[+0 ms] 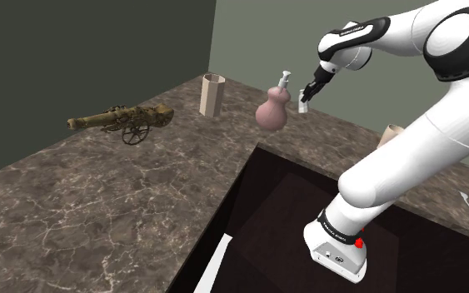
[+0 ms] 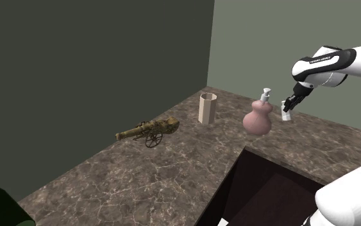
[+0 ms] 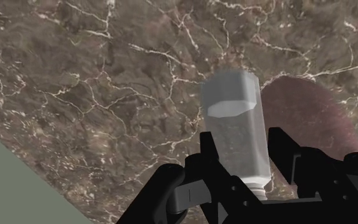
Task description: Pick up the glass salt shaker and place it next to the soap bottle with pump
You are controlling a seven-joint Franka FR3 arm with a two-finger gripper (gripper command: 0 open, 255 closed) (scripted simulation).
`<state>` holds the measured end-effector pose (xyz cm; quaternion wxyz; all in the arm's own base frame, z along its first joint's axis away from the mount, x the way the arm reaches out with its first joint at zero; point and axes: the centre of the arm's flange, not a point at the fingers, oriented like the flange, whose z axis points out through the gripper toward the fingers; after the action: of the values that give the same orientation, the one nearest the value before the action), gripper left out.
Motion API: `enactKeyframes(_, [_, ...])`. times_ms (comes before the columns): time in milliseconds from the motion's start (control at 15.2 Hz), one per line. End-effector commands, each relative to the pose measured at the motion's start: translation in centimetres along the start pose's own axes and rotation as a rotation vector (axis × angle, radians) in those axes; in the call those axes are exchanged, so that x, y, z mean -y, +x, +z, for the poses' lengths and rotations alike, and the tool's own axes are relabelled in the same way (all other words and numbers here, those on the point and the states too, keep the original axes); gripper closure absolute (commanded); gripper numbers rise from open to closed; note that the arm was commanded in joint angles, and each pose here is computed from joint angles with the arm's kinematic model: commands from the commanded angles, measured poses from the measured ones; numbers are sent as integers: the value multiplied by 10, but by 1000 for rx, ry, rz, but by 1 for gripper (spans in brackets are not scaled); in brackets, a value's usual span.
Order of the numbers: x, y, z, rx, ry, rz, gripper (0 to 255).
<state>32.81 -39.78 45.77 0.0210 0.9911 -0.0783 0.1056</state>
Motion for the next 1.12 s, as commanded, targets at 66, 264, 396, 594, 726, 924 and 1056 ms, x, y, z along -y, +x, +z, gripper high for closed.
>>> enactKeyframes(66, [1, -3, 16, -1, 0, 0, 255])
enactKeyframes(264, [1, -6, 31, -1, 0, 0, 255])
enactKeyframes(396, [1, -8, 41, -1, 0, 0, 255])
enactKeyframes(594, [2, -12, 57, -1, 0, 0, 255])
enactKeyframes(726, [2, -14, 67, -1, 0, 0, 255])
enactKeyframes(924, [2, -17, 83, -1, 0, 0, 255])
enactKeyframes(1056, [3, -20, 93, -1, 0, 0, 255])
